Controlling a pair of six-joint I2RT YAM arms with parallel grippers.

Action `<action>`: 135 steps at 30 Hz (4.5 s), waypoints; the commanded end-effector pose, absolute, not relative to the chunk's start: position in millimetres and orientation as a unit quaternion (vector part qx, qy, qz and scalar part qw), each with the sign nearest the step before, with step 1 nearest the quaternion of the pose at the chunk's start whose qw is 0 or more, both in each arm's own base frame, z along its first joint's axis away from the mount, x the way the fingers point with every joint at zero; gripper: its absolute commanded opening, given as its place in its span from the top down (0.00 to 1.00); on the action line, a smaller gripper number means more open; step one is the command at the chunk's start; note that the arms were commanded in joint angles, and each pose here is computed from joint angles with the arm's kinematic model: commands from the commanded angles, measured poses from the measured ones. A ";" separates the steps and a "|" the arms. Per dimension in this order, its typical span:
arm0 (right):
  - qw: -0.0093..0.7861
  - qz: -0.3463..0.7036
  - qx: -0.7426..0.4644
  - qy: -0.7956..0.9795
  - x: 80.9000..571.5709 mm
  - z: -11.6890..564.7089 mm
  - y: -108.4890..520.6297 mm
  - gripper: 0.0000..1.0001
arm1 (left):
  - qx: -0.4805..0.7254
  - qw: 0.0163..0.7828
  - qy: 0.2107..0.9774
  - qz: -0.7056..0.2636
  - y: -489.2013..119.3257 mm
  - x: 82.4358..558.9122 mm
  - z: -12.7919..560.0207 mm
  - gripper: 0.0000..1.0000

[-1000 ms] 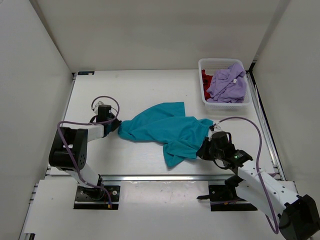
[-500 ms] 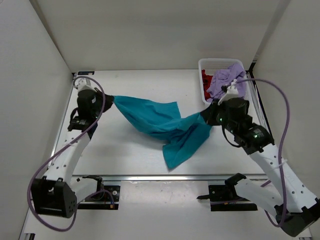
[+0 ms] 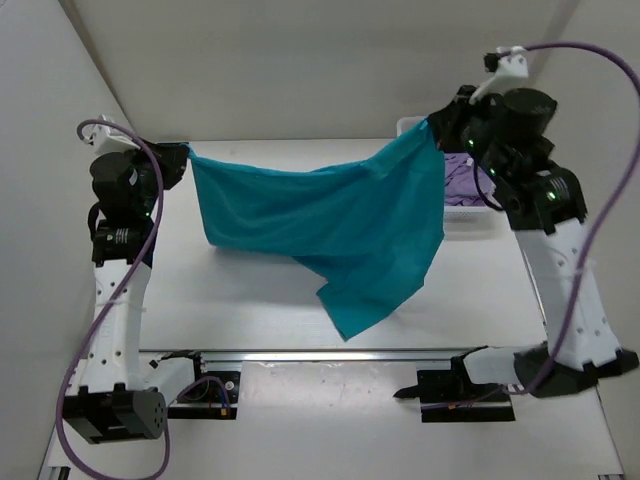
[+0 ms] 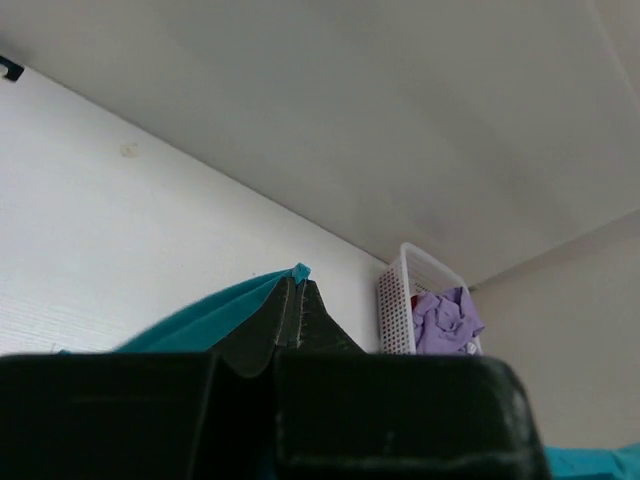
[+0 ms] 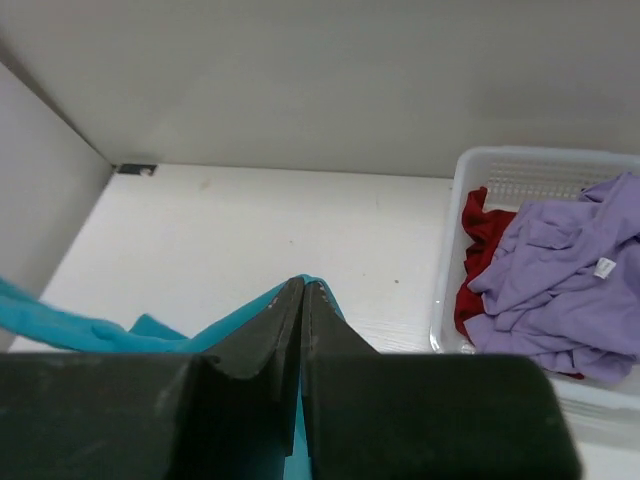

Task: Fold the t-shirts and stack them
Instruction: Flatten out the tshirt, then fold the flattened tshirt in 1/3 of the way

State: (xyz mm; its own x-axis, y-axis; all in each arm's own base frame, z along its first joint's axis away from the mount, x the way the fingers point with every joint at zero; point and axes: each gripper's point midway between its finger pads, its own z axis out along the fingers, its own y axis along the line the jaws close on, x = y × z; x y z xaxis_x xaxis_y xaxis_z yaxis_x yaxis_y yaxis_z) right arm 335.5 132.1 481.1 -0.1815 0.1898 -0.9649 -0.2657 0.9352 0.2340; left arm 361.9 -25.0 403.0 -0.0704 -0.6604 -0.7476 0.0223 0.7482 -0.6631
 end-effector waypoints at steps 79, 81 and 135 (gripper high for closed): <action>0.361 0.269 0.114 0.886 354.1 107.3 119.1 1.00 | -0.392 0.356 0.829 -0.183 9.0 367.5 68.6 1.00; 0.361 0.271 0.113 0.885 367.3 108.5 120.9 1.00 | -0.398 0.352 0.827 -0.183 12.3 370.2 65.7 0.99; 0.313 0.185 0.153 0.919 276.4 20.4 86.9 0.84 | -0.329 0.304 0.854 -0.262 -76.7 320.4 18.9 0.72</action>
State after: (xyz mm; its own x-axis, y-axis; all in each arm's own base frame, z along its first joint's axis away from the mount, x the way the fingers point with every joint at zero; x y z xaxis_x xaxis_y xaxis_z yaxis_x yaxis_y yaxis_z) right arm 270.7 83.5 20.7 -0.7621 0.3791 -0.5249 0.1761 0.9015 0.3954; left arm 323.4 -79.6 18.4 -0.6047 -0.7203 -0.3399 -0.4028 0.6447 -0.6497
